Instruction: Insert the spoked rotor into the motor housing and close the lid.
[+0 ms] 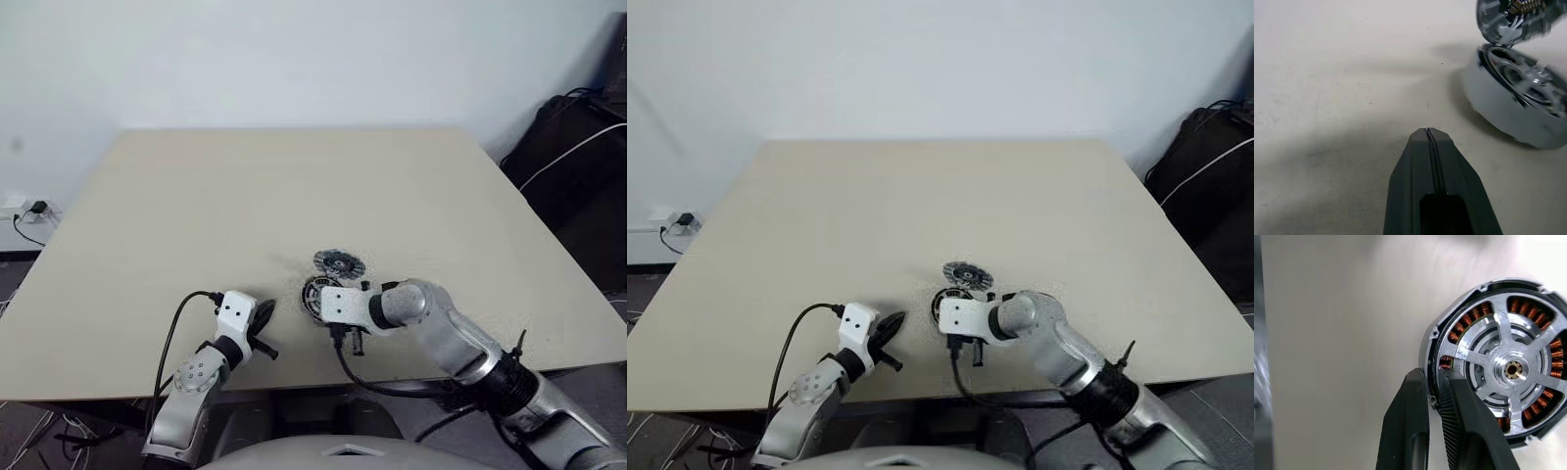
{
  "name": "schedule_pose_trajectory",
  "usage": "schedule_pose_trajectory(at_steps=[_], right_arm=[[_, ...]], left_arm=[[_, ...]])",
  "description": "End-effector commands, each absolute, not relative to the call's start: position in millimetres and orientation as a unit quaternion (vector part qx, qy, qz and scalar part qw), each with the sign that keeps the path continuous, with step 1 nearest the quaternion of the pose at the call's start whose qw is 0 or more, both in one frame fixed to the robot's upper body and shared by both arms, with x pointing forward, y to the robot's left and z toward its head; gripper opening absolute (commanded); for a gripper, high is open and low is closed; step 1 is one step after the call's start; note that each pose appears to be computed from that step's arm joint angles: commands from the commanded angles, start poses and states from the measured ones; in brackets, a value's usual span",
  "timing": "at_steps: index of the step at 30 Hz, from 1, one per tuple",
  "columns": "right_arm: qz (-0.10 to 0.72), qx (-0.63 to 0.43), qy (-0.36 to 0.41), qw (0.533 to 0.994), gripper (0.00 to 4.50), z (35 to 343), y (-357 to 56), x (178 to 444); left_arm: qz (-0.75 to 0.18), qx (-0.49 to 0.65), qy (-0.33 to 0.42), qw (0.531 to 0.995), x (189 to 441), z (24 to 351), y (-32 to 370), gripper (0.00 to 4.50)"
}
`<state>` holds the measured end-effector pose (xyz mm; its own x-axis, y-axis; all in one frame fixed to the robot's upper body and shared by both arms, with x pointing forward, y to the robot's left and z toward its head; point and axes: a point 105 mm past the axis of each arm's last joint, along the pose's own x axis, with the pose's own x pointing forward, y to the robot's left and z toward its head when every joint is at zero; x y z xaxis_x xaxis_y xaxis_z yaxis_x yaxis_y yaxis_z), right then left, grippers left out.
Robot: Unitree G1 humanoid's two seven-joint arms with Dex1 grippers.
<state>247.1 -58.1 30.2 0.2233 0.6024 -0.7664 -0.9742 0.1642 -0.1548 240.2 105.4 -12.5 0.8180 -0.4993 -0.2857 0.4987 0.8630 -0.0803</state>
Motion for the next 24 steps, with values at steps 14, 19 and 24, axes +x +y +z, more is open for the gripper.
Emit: schedule_pose_trajectory(at_steps=[14,19,24], right_arm=[[0.364,-0.094,0.356,0.855,0.08,71,-69,266],[0.357,-0.04,0.351,0.865,0.08,89,-73,268],[0.381,0.004,0.34,0.86,0.08,95,-65,264]], left_arm=[[-0.273,-0.005,0.131,0.953,242,-6,99,0.0],[-0.28,-0.006,0.132,0.951,243,-7,96,0.0],[-0.285,-0.007,0.131,0.95,244,-7,94,0.0]])
